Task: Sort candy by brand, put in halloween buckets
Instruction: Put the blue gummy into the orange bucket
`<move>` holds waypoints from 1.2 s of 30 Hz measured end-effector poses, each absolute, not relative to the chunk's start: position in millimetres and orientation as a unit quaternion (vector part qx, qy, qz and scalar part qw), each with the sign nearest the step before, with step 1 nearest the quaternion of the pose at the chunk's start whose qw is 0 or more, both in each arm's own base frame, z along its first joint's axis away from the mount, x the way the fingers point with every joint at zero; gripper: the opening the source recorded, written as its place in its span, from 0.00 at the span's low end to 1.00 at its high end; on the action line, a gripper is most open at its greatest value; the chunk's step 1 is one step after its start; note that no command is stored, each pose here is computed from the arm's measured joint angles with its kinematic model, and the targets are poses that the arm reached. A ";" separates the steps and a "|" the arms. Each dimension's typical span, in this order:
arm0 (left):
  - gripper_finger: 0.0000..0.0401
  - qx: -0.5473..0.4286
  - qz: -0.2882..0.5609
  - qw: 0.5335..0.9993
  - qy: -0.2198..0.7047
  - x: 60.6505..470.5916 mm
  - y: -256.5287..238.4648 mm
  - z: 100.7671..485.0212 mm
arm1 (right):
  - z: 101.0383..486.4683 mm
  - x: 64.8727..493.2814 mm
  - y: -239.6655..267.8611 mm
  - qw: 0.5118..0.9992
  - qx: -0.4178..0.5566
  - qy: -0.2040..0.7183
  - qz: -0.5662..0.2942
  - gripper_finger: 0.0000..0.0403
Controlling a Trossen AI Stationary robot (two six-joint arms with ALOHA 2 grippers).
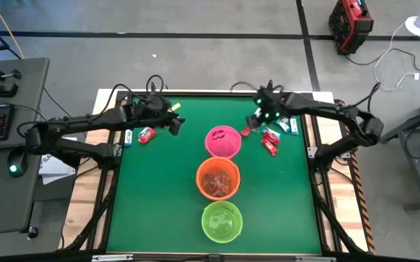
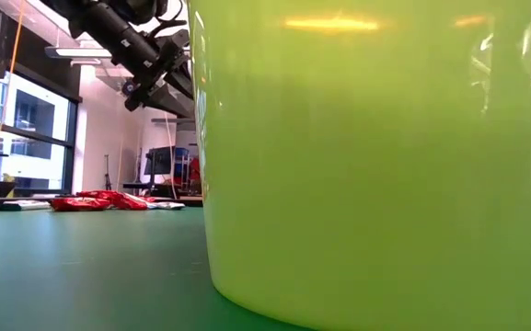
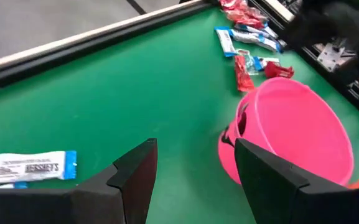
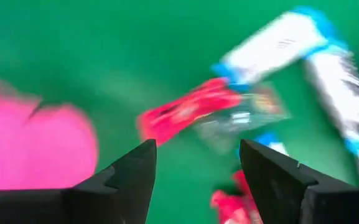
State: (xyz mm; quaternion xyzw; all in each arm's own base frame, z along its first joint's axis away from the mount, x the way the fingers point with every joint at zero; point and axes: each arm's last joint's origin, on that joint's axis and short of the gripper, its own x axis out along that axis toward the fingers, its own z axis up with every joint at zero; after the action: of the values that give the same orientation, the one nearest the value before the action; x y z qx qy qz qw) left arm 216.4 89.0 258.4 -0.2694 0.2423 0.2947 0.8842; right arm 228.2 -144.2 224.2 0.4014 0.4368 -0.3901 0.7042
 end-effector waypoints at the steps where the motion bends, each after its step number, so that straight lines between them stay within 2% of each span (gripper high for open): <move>1: 0.51 -0.273 0.294 0.884 0.242 217.3 88.0 258.0 | 219.2 221.3 -151.3 0.684 0.425 0.423 -0.416 0.55; 4: 0.51 -0.277 0.291 0.883 0.245 218.4 85.5 257.2 | 205.1 206.1 -162.8 0.640 0.471 0.394 -0.462 0.55; 13: 0.51 -0.273 0.293 0.883 0.244 218.9 84.0 257.4 | 167.9 193.2 -164.0 0.599 0.536 0.316 -0.503 0.55; 17: 0.51 -0.273 0.293 0.883 0.244 218.9 84.0 257.4 | 154.8 194.3 -165.1 0.580 0.554 0.301 -0.516 0.52; 22: 0.51 -0.273 0.293 0.883 0.245 218.9 84.0 257.3 | 144.5 203.1 -173.0 0.586 0.555 0.285 -0.518 0.44; 28: 0.51 -0.274 0.291 0.883 0.247 218.8 83.7 257.1 | 129.9 207.2 -176.4 0.566 0.563 0.294 -0.525 0.35; 31: 0.51 -0.274 0.289 0.883 0.248 218.9 83.2 257.0 | 131.3 206.7 -175.5 0.579 0.549 0.306 -0.520 0.30; 36: 0.51 -0.268 0.288 0.885 0.251 218.8 83.2 256.8 | 151.6 197.4 -169.3 0.613 0.506 0.315 -0.518 0.12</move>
State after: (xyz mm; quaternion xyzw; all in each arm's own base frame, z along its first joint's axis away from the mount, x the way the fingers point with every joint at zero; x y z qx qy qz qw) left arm 218.8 83.2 256.8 -0.2679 0.2505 0.2880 0.8846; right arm 197.4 -169.3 151.6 0.5061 0.3154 -0.5177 0.6135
